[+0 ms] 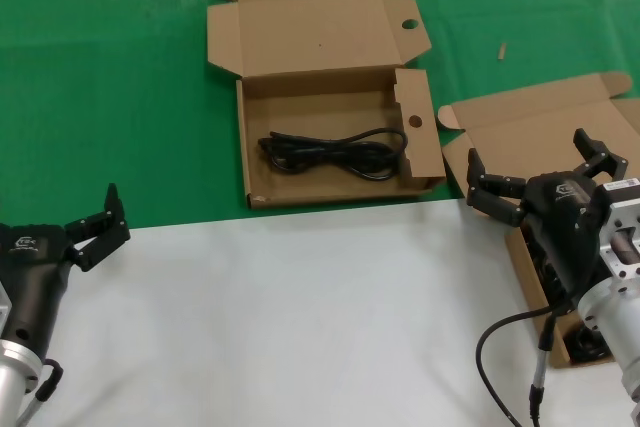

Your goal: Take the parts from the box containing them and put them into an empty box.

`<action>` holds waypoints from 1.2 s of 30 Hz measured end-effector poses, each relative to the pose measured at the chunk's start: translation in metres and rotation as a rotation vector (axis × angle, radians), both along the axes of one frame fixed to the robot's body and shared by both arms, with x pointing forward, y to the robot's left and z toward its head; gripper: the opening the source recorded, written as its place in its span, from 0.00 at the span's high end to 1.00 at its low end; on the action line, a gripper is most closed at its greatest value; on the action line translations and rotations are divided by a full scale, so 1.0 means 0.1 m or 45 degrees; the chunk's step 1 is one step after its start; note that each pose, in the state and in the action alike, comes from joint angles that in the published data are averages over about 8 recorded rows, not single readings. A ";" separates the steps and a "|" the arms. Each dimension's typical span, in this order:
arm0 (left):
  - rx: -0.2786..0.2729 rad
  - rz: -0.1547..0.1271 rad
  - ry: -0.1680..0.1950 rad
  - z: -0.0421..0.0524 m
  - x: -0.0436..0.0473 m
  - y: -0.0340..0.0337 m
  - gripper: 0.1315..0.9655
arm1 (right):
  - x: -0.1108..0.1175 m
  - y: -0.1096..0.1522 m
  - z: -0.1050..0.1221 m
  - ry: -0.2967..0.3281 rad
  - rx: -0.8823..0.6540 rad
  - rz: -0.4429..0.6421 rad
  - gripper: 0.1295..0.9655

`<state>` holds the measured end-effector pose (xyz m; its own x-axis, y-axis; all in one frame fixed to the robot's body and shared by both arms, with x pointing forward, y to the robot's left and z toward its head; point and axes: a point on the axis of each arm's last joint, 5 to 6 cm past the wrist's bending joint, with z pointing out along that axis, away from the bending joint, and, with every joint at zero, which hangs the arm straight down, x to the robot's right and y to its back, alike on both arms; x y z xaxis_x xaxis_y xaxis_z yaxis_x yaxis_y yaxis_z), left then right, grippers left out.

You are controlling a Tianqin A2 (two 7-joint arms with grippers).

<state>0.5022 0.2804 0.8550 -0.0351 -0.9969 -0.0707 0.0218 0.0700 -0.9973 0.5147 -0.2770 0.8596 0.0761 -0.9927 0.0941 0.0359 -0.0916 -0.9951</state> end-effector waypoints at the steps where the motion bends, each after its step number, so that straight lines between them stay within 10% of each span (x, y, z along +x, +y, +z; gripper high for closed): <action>1: 0.000 0.000 0.000 0.000 0.000 0.000 0.00 | 0.00 0.00 0.00 0.000 0.000 0.000 0.00; 36: -0.001 0.000 0.000 0.000 0.000 0.000 0.00 | 0.00 0.00 0.00 0.000 0.000 0.000 0.00</action>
